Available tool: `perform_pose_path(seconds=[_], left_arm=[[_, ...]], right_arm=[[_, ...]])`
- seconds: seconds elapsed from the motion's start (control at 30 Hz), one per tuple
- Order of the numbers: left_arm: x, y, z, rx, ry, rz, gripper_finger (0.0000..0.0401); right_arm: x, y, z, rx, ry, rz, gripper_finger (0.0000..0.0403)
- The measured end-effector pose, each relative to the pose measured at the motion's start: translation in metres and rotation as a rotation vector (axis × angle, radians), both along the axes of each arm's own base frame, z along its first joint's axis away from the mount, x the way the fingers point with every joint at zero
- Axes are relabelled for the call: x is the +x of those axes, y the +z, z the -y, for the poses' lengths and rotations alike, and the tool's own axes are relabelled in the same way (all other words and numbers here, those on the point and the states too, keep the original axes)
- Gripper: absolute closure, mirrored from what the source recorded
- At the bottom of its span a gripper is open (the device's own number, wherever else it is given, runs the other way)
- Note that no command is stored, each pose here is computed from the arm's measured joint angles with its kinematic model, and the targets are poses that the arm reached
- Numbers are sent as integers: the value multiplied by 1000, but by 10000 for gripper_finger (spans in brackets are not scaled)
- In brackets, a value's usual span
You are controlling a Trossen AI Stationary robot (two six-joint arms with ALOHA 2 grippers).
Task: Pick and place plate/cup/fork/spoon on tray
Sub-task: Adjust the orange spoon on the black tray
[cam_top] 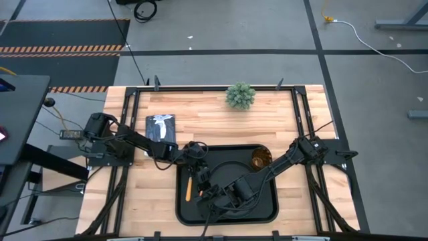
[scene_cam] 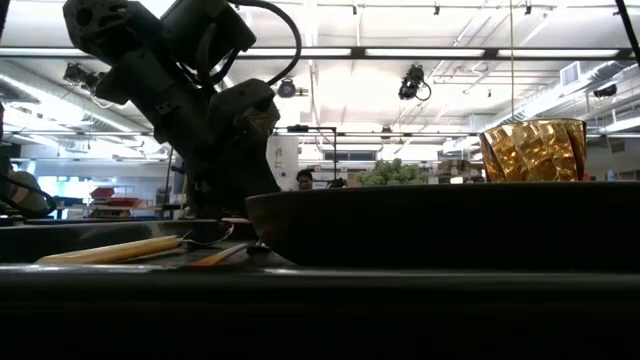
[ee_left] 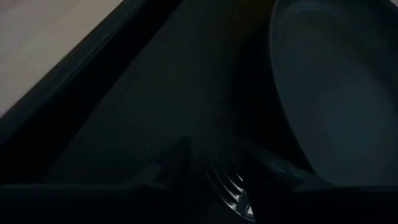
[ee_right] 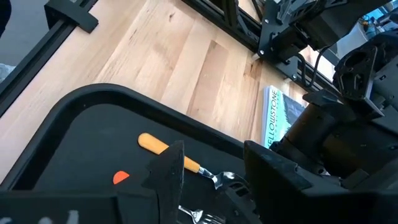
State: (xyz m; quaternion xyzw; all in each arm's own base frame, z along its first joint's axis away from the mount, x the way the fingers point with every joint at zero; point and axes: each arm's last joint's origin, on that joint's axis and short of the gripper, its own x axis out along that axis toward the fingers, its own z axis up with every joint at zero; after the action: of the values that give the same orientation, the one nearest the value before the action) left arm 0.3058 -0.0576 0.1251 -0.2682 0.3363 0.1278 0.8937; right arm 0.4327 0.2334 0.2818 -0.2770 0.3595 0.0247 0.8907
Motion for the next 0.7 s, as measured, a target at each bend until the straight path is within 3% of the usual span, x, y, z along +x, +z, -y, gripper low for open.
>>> perform_pose_path(seconds=[0.47, 0.7], left_arm=[[-24, 31, -2, 65, -61, -82, 251], [-46, 36, 7, 46, -90, -225, 263]], right_arm=[[0, 0, 1, 2, -6, -5, 229], [-1, -2, 1, 15, -27, -18, 229]])
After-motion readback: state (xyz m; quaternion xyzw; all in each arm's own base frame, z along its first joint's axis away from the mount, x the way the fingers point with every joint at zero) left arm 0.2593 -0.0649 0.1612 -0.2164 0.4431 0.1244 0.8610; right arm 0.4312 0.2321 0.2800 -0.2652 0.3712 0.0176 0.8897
